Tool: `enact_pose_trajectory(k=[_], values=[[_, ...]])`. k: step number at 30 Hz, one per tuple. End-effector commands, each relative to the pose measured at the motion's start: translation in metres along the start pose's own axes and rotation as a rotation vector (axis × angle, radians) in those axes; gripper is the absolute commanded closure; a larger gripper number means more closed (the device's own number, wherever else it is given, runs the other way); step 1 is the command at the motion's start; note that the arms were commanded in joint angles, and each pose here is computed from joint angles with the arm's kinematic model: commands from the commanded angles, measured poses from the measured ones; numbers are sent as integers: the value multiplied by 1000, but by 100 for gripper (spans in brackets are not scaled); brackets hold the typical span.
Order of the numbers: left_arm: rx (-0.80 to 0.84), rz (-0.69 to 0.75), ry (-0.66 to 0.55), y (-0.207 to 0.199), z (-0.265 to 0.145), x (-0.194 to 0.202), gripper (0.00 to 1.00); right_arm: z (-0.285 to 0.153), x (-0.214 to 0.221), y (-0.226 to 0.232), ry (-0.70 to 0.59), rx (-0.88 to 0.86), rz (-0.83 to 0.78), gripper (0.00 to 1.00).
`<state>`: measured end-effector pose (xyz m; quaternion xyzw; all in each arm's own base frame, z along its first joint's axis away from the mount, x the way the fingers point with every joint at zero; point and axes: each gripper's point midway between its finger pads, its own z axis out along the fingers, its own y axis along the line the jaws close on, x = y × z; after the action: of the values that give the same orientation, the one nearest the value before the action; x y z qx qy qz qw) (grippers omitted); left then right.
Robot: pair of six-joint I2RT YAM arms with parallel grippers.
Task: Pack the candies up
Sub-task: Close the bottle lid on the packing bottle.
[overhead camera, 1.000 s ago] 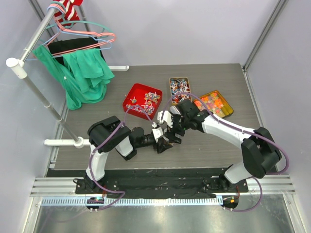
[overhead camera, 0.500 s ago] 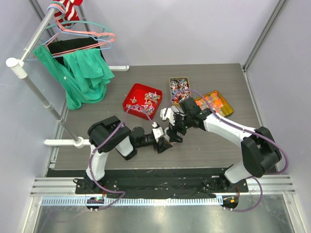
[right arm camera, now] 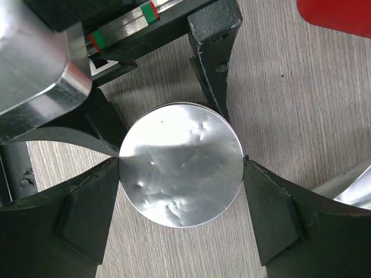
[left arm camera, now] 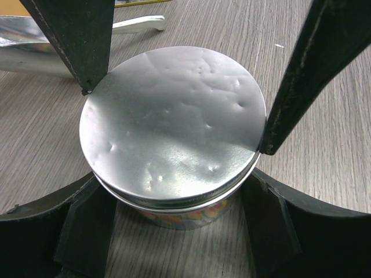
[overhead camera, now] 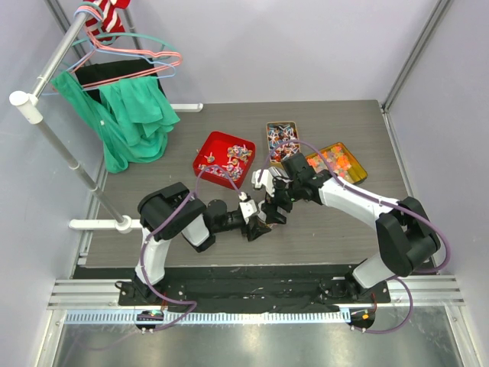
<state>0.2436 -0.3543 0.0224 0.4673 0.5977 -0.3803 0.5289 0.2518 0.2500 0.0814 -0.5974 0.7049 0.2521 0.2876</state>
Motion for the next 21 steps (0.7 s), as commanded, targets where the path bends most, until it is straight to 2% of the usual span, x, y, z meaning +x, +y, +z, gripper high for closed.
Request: enact_pose_trajectory(k=[1, 7, 11, 13, 14, 16, 21], values=[[-48, 57, -108, 12, 0, -25, 37, 1, 3, -5, 24, 13, 24, 39], [-52, 60, -107, 12, 0, -25, 37, -14, -4, -7, 21, 43, -12, 25], [-55, 59, -107, 13, 0, -25, 37, -20, -4, -9, 26, 43, -6, 12], [-53, 59, -106, 13, 0, -24, 37, -23, -7, -9, 8, 41, 1, 10], [-56, 59, -107, 14, 0, -24, 37, -24, -7, -10, 4, 43, 7, 4], [-56, 59, -106, 14, 0, -24, 37, -26, -9, -10, -5, 43, 11, 0], [-59, 61, -107, 14, 1, -24, 37, -26, -8, -8, 0, 29, 13, 0]])
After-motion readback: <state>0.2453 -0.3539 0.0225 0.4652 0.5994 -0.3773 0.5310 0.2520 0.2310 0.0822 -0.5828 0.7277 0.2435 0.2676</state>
